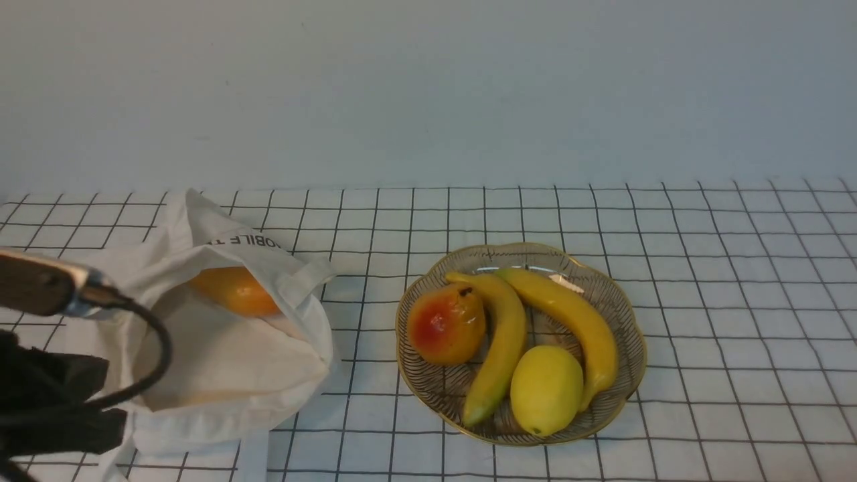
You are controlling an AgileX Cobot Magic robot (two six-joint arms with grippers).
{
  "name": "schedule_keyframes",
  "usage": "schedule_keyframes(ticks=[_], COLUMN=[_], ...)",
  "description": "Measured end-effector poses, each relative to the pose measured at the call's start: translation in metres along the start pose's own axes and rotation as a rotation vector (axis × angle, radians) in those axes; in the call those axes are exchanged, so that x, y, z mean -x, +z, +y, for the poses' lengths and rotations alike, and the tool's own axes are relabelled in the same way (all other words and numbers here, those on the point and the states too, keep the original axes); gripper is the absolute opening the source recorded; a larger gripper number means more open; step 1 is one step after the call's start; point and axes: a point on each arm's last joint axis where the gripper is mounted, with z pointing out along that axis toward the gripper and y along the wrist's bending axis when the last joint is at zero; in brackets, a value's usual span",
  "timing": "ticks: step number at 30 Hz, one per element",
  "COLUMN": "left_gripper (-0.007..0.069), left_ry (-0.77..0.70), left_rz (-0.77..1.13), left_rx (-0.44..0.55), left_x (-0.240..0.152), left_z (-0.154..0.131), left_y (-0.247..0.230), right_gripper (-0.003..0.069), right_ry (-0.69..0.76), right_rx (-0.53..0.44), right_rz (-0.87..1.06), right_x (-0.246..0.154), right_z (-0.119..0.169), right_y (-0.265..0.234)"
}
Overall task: Take the fruit out of the bag on the white checkered tablecloth and place them on the plate.
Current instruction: 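Reach into the cloth bag and grasp the fruit inside with the left gripper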
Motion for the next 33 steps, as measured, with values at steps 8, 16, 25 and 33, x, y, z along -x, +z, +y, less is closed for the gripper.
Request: schedule_keyframes(ticks=[8,16,25,33], left_gripper=[-0.0008,-0.0006,0.0115,0.0451], left_ry=[0.223,0.481,0.518,0.641], left_rz=[0.182,0.223,0.066,0.033], left_rx=[-0.083,-0.096,-0.020,0.000], left_x=[0.044,0.056,0.061,0.055], left_z=[0.001,-0.005,-0.002,-0.002], left_y=[0.076,0.148,0.189,0.218], right_gripper=[-0.0014,-0.0014,-0.0014,-0.0014], right_ry=[0.000,0.000,0.000,0.000], right_rx=[0.000,0.000,0.000,0.000], right_rz=[0.000,0.000,0.000,0.000], right_x=[0.000,0.000,0.000,0.000], right_z=[0.000,0.000,0.000,0.000], right_y=[0.000,0.000,0.000,0.000])
